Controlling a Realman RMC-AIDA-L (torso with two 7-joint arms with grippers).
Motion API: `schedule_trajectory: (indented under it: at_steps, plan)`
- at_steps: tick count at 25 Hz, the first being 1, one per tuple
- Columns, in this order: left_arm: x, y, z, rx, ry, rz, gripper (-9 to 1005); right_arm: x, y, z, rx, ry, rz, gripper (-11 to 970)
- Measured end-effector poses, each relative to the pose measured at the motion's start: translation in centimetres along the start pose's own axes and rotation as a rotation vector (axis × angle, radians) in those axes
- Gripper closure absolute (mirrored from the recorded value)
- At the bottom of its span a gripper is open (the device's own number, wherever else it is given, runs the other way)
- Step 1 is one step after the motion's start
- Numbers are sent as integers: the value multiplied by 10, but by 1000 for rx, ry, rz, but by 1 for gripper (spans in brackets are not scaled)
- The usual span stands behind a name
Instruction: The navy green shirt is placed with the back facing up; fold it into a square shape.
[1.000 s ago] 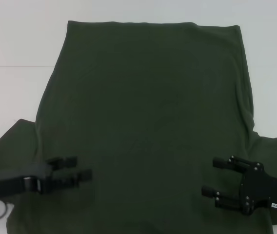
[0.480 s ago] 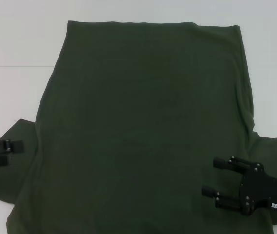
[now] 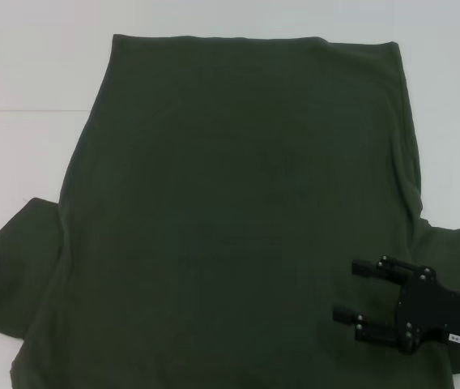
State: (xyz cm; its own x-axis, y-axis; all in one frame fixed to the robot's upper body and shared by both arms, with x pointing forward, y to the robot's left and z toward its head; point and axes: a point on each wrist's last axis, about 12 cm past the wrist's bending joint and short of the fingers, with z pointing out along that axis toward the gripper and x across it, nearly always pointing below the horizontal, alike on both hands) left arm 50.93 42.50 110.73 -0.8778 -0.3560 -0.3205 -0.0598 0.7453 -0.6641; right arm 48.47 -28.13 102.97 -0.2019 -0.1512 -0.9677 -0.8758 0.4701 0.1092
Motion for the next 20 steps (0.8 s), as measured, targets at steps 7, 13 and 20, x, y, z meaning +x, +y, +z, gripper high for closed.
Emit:
schedule_trajectory:
  at_steps: [7, 13, 20]
  plan:
    - [-7, 1, 5, -50, -20, 54, 51, -1, 1, 3, -7, -6, 5, 142]
    - [-8, 1, 13, -76, -4, 74, 50, -1, 1, 4, -7, -9, 6, 141]
    - [-8, 7, 16, -101, -25, 64, 50, -2, 0, 5, -9, -9, 4, 142]
